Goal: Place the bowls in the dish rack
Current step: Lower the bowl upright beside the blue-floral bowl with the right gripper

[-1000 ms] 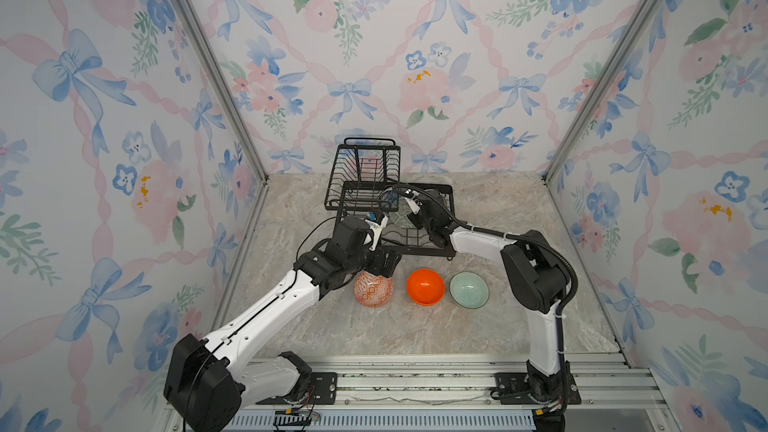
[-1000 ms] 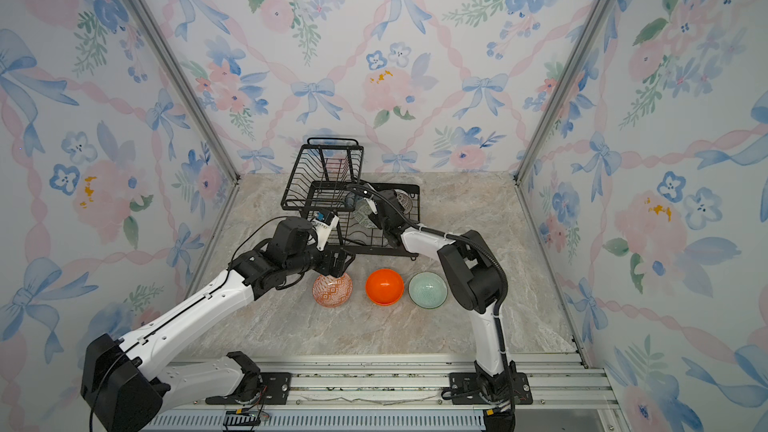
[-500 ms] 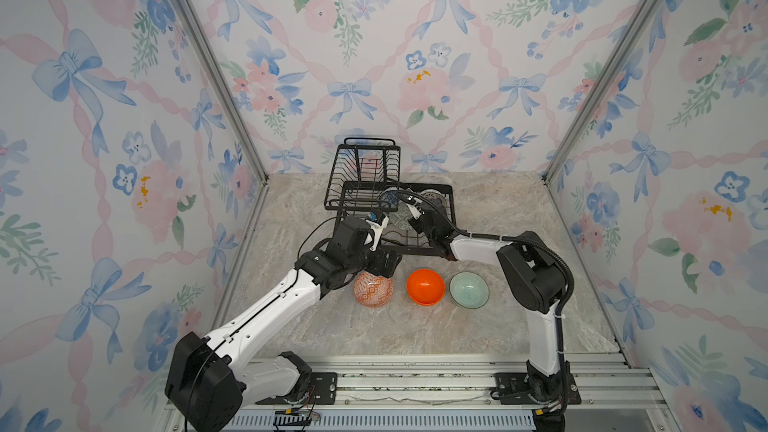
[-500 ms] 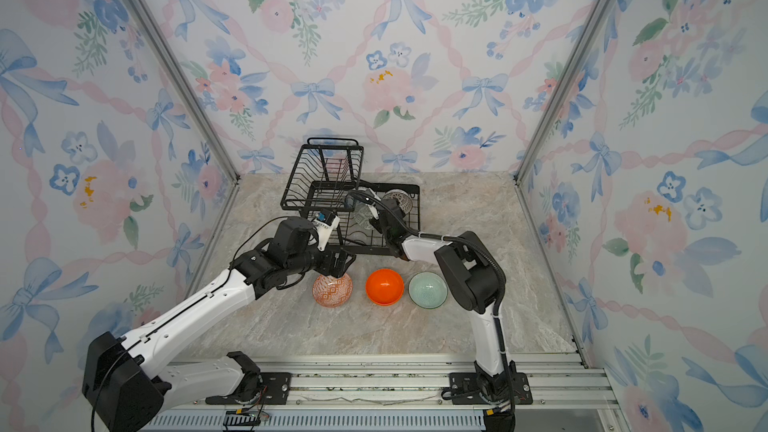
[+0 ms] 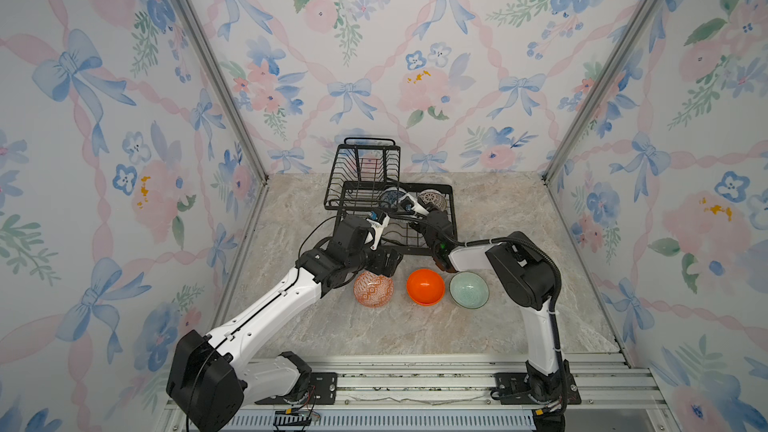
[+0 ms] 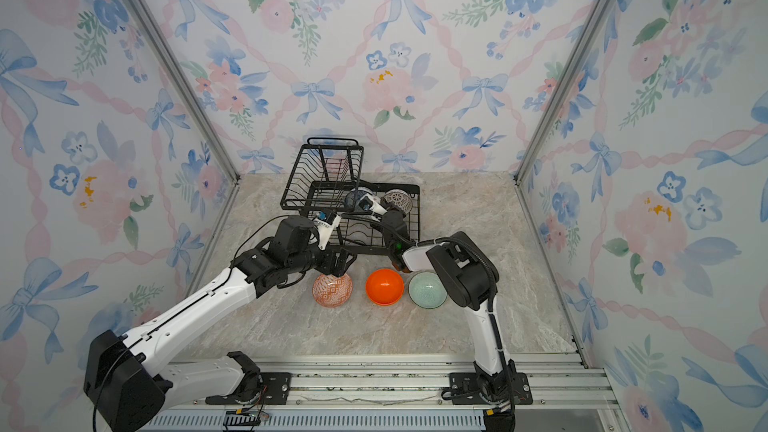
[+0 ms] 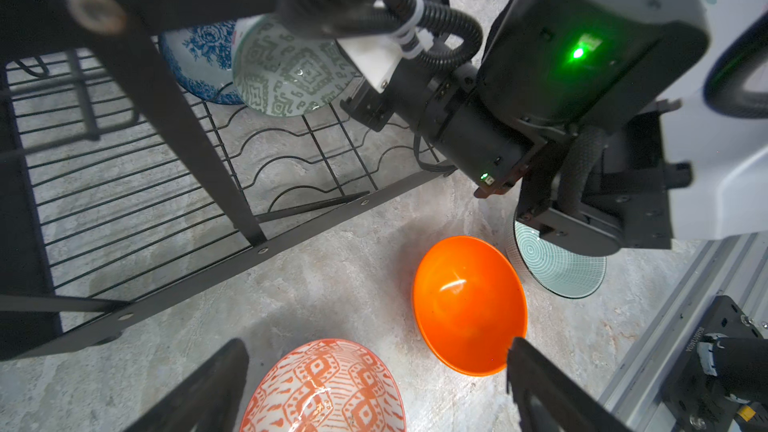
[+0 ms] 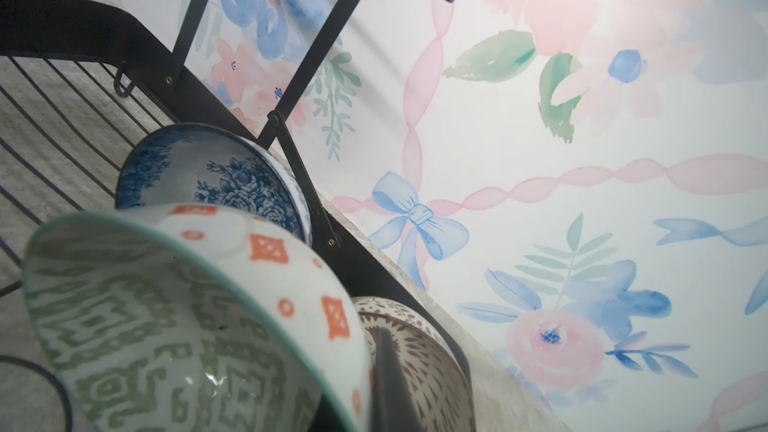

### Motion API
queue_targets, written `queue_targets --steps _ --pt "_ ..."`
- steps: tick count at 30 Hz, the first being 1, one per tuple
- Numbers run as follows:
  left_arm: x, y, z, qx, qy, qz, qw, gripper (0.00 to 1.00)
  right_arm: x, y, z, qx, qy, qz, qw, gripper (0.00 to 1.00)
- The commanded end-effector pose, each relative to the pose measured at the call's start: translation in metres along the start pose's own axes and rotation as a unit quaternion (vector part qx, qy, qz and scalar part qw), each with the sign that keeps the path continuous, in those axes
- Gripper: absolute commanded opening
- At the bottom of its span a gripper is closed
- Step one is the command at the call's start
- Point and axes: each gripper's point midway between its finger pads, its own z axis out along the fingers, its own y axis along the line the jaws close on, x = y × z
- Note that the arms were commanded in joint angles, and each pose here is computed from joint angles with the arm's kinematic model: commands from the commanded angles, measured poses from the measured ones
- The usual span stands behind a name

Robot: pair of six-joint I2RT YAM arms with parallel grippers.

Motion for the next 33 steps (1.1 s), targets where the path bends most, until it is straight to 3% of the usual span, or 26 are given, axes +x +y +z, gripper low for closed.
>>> queue_targets --steps 1,20,33 --pt "-0.011 -0.003 -0.001 0.007 -0.008 -0.007 1.000 0.98 -0.019 -0.010 -0.005 0.037 -0.047 -0.003 0.998 0.00" --pt "-0.011 -0.004 -0.001 0.011 -0.008 -0.012 1.000 0.98 -0.036 0.016 0.002 0.015 -0.066 -0.038 0.997 0.00" --pt "-0.010 -0.004 0.001 0.012 -0.005 -0.013 1.000 0.98 -0.033 0.023 0.015 0.035 -0.055 -0.079 0.995 0.00"
